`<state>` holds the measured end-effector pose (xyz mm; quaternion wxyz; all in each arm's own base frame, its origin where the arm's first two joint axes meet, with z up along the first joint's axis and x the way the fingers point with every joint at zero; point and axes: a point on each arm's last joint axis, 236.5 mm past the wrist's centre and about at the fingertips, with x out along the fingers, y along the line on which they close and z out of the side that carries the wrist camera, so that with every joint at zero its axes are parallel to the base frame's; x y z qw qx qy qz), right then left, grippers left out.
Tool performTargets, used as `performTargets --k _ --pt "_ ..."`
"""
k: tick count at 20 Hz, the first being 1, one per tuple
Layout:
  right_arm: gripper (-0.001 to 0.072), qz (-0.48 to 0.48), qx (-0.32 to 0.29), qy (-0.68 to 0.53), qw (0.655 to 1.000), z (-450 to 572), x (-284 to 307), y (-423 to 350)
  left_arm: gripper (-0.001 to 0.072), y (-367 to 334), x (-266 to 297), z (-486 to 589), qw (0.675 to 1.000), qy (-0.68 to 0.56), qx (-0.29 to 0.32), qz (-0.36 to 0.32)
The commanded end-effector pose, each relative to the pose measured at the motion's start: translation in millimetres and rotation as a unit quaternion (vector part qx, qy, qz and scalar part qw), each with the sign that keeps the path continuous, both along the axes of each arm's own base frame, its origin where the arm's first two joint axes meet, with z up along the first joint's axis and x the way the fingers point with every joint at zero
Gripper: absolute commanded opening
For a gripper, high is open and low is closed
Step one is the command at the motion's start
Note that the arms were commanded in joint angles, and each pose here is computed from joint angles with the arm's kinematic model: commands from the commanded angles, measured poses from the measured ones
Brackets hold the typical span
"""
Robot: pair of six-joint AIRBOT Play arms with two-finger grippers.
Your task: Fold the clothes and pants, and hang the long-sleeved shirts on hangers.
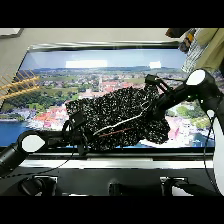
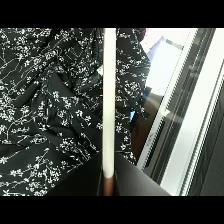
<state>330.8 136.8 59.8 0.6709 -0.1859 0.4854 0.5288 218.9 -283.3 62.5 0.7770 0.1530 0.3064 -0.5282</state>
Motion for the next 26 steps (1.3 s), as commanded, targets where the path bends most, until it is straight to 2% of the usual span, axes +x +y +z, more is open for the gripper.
performTargets --k 1,2,5,6,9,13,14,15,16,18,20,24,26 --pt "0.0365 0.051 0.022 0.016 0.998 -5.0 -11.0 7.8 0.0029 -0.1 -0.2 -0.2 1.0 0.0 0.0 0.0" --pt "0.0364 0.053 0.027 0.022 0.998 -6.0 -12.5 9.4 0.0029 -0.1 -0.2 -0.2 1.0 0.0 0.0 0.0" --pt "0.0277 0.069 0.047 0.041 0.996 -11.3 -25.4 15.6 0.0029 -0.2 -0.1 0.0 1.0 0.0 0.0 -0.001" --pt "0.0234 0.075 0.052 0.05 0.995 -14.2 -31.1 16.6 0.0029 -0.2 -0.1 0.0 1.0 0.0 0.0 0.0" --pt "0.0039 0.087 0.076 0.044 0.992 -12.4 -33.4 24.8 0.0029 -0.2 -0.1 0.1 1.0 0.0 0.0 0.0" --pt "0.0035 0.088 0.081 0.028 0.992 -6.0 -31.5 26.8 0.0036 -0.2 -0.2 0.2 1.0 0.0 0.0 0.0" --pt "0.0034 0.086 0.07 0.015 0.994 -3.9 -30.3 23.1 0.0111 -0.2 -0.2 0.3 1.0 0.0 0.0 0.0" --pt "0.0033 0.085 0.059 0.001 0.995 0.0 -29.8 19.7 0.0235 0.0 -0.1 0.5 1.0 0.0 0.0 0.0" --pt "0.0032 0.085 0.046 -0.013 0.995 4.1 -30.2 14.9 0.0318 0.0 -0.1 0.9 1.0 0.006 -0.003 0.006" --pt "0.0032 0.086 0.019 -0.037 0.995 13.6 -33.9 4.8 0.0351 1.8 1.7 2.3 0.998 0.04 -0.017 0.041" --pt "0.0031 0.074 0.001 -0.059 0.995 25.0 -35.7 -1.5 0.0499 7.6 8.0 5.0 0.992 0.078 -0.035 0.089" --pt "0.0031 0.058 -0.026 -0.096 0.993 40.1 -36.6 -12.3 0.0555 34.0 31.3 21.8 0.973 0.114 -0.078 0.187" --pt "0.0032 0.04 -0.036 -0.112 0.992 47.1 -34.4 -16.4 0.0555 65.8 51.7 31.1 0.936 0.156 -0.116 0.293"
